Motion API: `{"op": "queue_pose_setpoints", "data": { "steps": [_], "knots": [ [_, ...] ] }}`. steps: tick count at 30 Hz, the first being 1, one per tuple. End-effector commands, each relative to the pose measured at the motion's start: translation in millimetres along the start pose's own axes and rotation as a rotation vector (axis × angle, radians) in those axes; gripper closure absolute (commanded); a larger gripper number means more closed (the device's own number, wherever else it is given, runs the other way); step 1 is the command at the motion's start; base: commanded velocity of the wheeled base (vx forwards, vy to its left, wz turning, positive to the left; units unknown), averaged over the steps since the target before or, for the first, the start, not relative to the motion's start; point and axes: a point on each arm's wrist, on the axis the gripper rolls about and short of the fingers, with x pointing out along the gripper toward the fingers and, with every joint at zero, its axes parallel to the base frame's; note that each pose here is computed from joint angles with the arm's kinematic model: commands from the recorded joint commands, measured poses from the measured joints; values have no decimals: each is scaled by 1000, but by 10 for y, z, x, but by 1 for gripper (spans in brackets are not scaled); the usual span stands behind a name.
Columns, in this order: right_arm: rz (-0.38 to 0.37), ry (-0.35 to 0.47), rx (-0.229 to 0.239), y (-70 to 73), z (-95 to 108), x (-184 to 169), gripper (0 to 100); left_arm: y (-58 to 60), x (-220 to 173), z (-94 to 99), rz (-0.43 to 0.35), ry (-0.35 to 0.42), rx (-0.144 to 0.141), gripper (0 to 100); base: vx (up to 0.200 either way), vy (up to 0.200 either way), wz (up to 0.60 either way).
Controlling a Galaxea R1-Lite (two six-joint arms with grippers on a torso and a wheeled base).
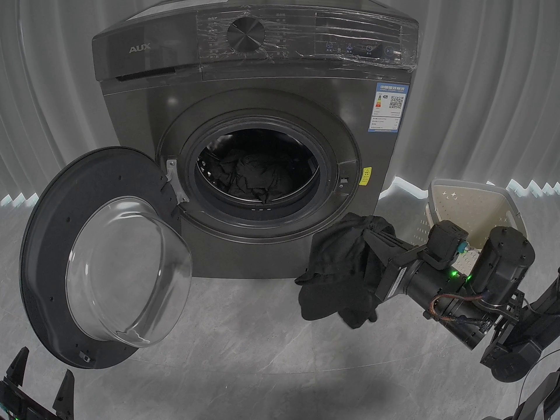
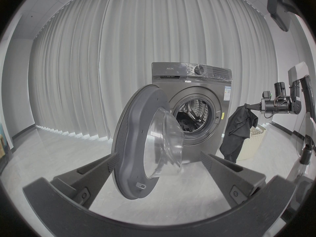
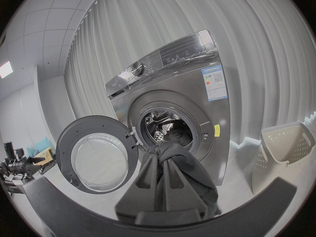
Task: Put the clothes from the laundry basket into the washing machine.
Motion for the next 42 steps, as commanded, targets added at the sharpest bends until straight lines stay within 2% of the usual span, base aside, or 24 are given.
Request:
{"op": "queue_pose_setpoints", "data": {
  "steps": [1, 2, 4, 5, 6, 7, 8, 9, 10, 12, 13, 14, 16, 19, 20, 24, 27, 30, 31, 32, 34, 36, 39, 42],
  "knots": [
    [20, -4, 5, 42, -5, 14, 100, -2, 0, -43, -5, -5, 25, 0, 0, 0, 0],
    [27, -6, 5, 56, -3, 13, 100, -3, 0, -42, -11, -7, 28, 0, 0, 0, 0],
    [45, -4, 10, 106, -9, 9, 100, -4, -17, 35, -20, -48, 10, 0, 0, 0, 0],
    [46, -3, 12, 130, -19, 9, 100, -3, -71, 216, -26, -133, -5, 0, 0, 0, 0],
    [51, -2, 13, 141, -24, 20, 100, -1, -132, 407, -30, -197, -8, 0, 0, 0, 0],
    [51, -3, 14, 142, -21, 22, 100, -1, -157, 474, -31, -215, -8, 0, 0, 0, 0],
    [57, -10, 16, 159, -11, 44, 100, 0, -158, 608, -57, -194, -4, 0, 0, 0, 0],
    [61, -15, 17, 176, -6, 69, 100, -6, -108, 656, -96, -144, 1, 0, 0, 0, 0],
    [63, -16, 18, 178, -4, 75, 100, -6, -108, 656, -96, -144, 1, 0, 0, 0, 0],
    [69, -24, 22, 221, -28, 173, 100, -35, 71, 741, -197, -42, 27, 0, 0, 0, 0],
    [69, -24, 22, 221, -28, 173, 100, -35, 71, 741, -197, -42, 27, 0, 0, 0, 0],
    [70, -31, 23, 229, -45, 228, 100, -46, 173, 774, -241, -7, 46, 0, 0, 0, 0],
    [74, -37, 25, 251, -95, 312, 100, -57, 328, 816, -277, 39, 65, 0, 0, 0, 0],
    [78, -48, 27, 272, -118, 382, 100, -64, 470, 828, -301, 81, 67, 0, 0, 0, 0],
    [87, -57, 30, 302, -128, 419, 100, -78, 582, 822, -344, 114, 70, 0, 0, 0, 0],
    [86, -63, 31, 321, -151, 481, 100, -101, 828, 804, -383, 168, 59, 0, 0, 0, 0],
    [83, -68, 32, 315, -150, 511, 100, -114, 954, 805, -389, 169, 54, 0, 0, 0, 0],
    [92, -76, 33, 341, -135, 519, 100, -158, 1095, 809, -427, 172, 53, 0, 0, 0, 0],
    [97, -81, 35, 360, -118, 534, 100, -221, 1167, 799, -478, 192, 49, 0, 0, 0, 0],
    [98, -87, 37, 365, -108, 546, 100, -255, 1212, 791, -494, 209, 40, 0, 0, 0, 0],
    [97, -89, 37, 364, -103, 558, 100, -287, 1267, 783, -493, 224, 34, 0, 0, 0, 0],
    [98, -102, 40, 374, -69, 591, 100, -373, 1424, 772, -467, 236, 37, 0, 0, 0, 0],
    [94, -118, 43, 376, -69, 688, 100, -515, 1661, 775, -449, 202, 26, 0, 0, 0, 0],
    [99, -128, 45, 383, -60, 725, 100, -660, 1799, 783, -446, 122, 15, 0, 0, 0, 0]
  ]
}}
